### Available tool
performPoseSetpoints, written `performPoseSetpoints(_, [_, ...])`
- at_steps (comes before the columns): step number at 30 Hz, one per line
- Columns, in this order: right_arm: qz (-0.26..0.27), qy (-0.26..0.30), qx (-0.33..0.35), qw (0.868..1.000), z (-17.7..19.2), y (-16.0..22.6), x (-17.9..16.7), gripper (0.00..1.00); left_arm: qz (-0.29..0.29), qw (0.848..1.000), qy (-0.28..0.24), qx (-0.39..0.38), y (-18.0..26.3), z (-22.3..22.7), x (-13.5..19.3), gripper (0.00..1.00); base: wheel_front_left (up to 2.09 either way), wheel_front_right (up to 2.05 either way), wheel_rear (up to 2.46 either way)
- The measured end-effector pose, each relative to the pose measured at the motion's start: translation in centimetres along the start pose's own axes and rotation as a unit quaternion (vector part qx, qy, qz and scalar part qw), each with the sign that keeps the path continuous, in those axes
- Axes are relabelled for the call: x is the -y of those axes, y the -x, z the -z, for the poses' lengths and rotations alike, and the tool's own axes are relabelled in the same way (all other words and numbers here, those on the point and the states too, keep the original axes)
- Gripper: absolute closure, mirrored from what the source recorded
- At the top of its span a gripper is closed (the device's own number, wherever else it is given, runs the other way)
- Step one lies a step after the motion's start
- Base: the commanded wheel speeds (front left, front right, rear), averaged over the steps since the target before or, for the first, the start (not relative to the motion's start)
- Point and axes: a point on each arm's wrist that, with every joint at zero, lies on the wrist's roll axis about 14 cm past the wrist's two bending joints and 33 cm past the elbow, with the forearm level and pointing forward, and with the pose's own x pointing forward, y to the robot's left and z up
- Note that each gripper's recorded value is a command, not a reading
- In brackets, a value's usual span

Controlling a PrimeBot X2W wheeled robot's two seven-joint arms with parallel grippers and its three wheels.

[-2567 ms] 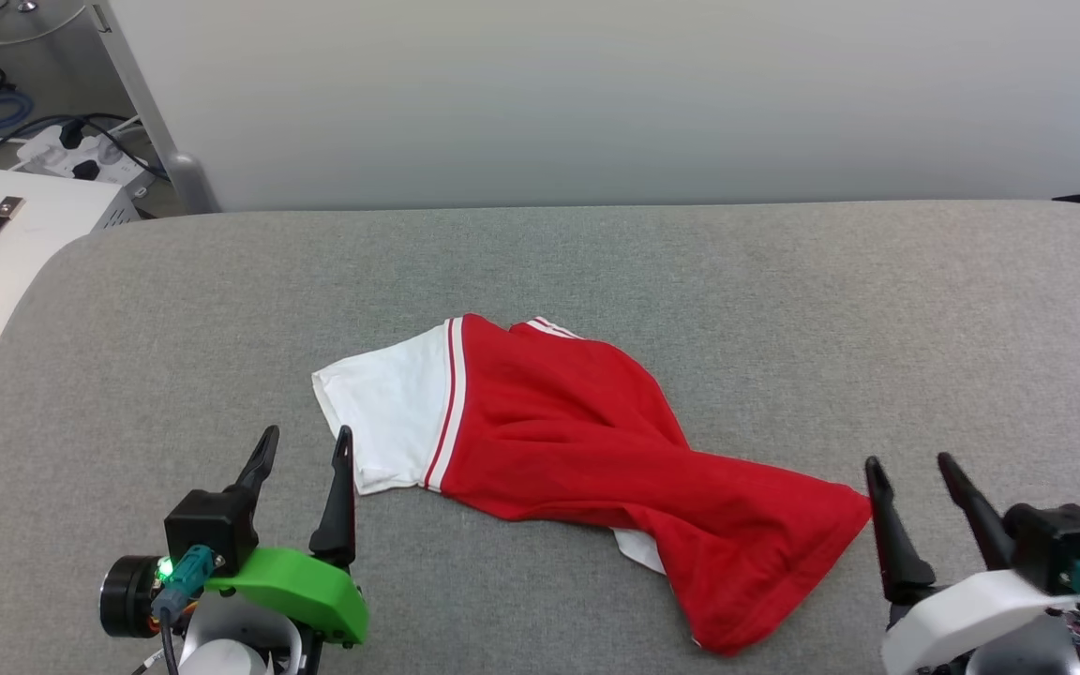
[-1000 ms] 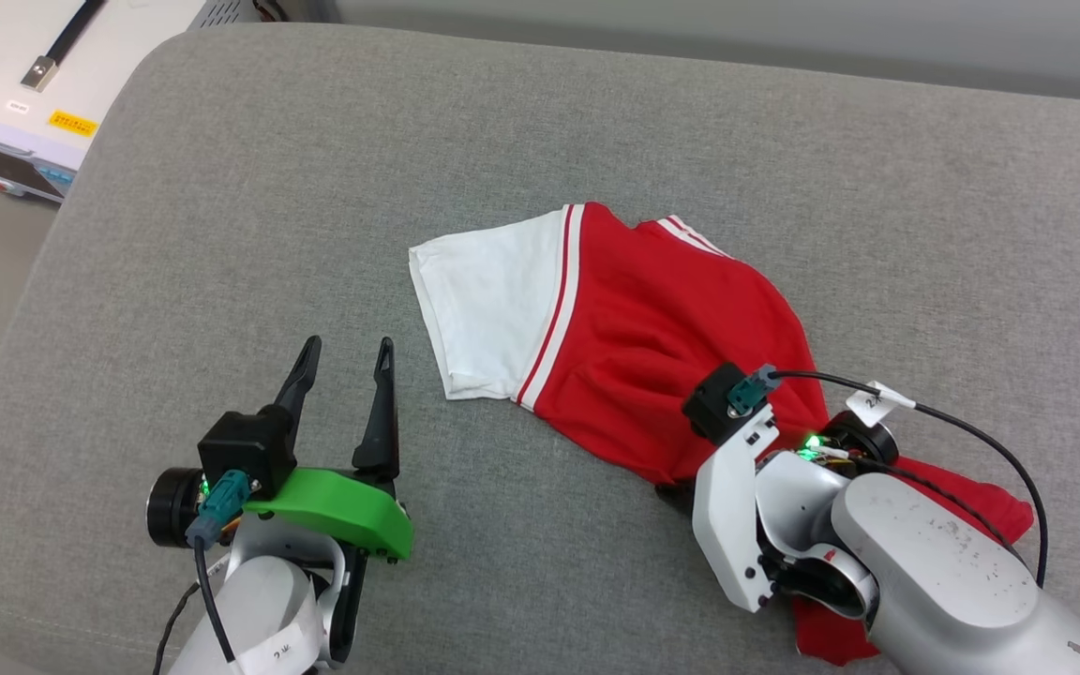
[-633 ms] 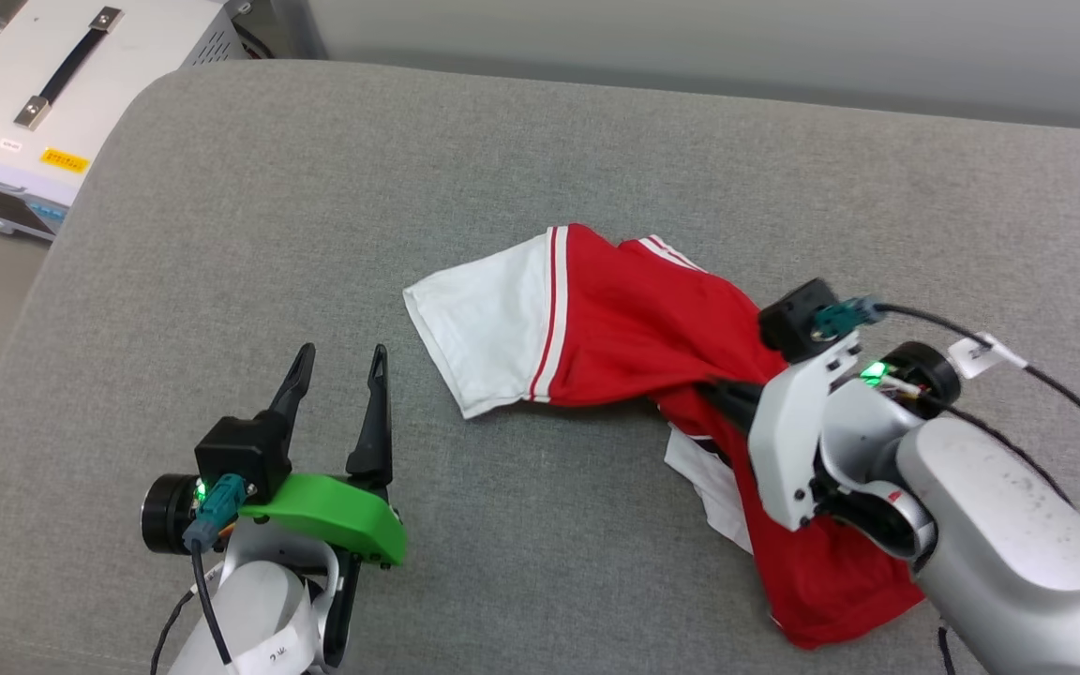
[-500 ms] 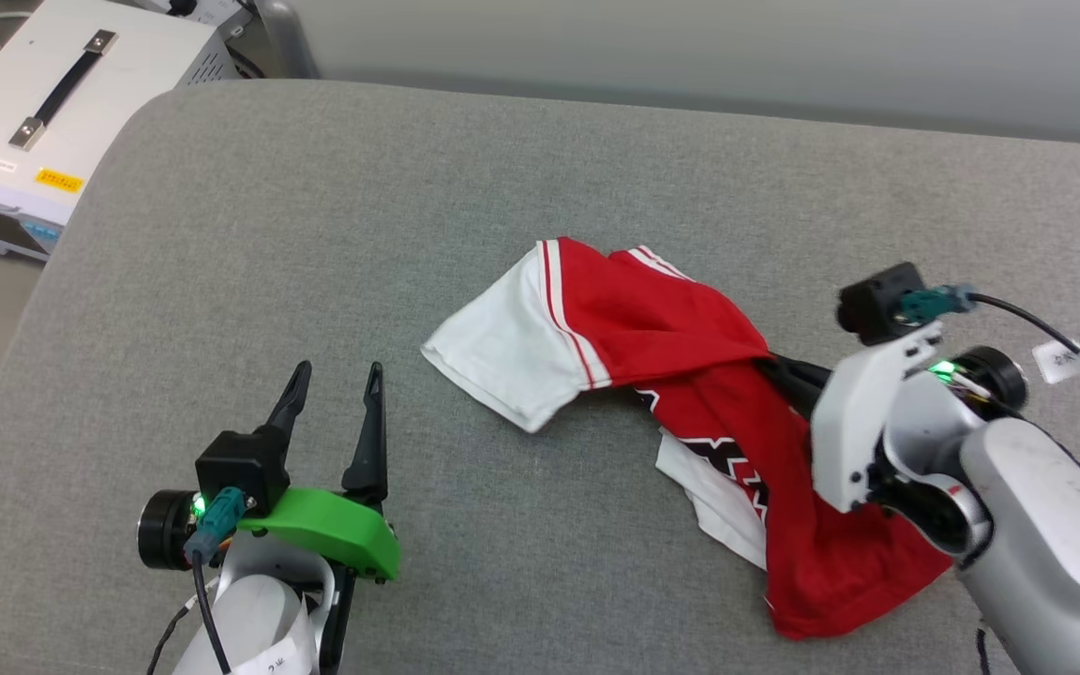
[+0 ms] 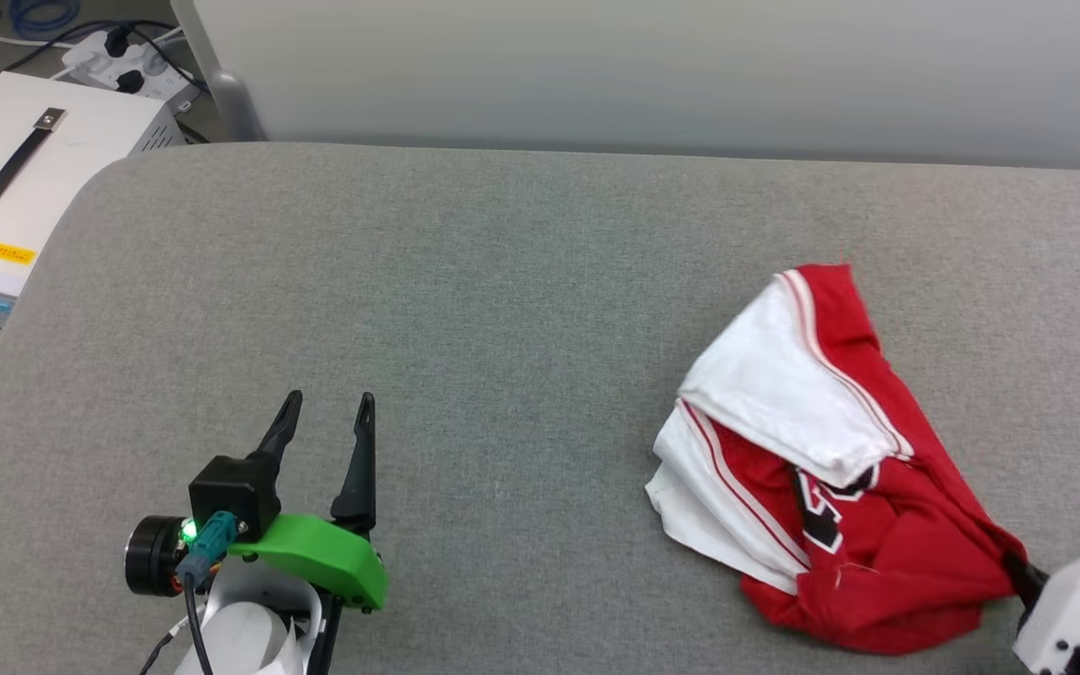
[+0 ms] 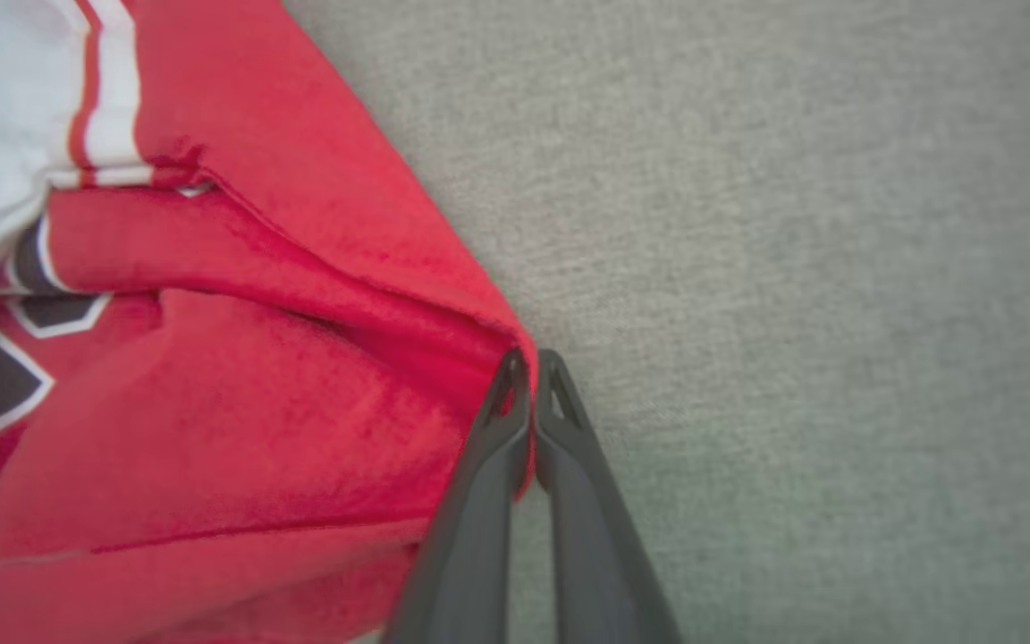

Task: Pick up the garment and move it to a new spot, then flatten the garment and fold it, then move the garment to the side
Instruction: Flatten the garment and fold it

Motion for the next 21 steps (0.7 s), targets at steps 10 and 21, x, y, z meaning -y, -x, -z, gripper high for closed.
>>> performPoseSetpoints(10, [0.076, -0.082, -0.017, 0.994, 5.4, 2.9, 3.7, 0.0, 0.003, 1.0, -0.002, -0.01, 0.1, 0.4, 0.2, 0.0, 0.0, 0.0, 0.0])
performPoseSetpoints(21, [0.055, -0.021, 0.184, 0.981, -2.2, 4.0, 0.8, 0.0, 0.002, 1.0, -0.001, -0.007, 0.4, 0.2, 0.2, 0.0, 0.0, 0.0, 0.0])
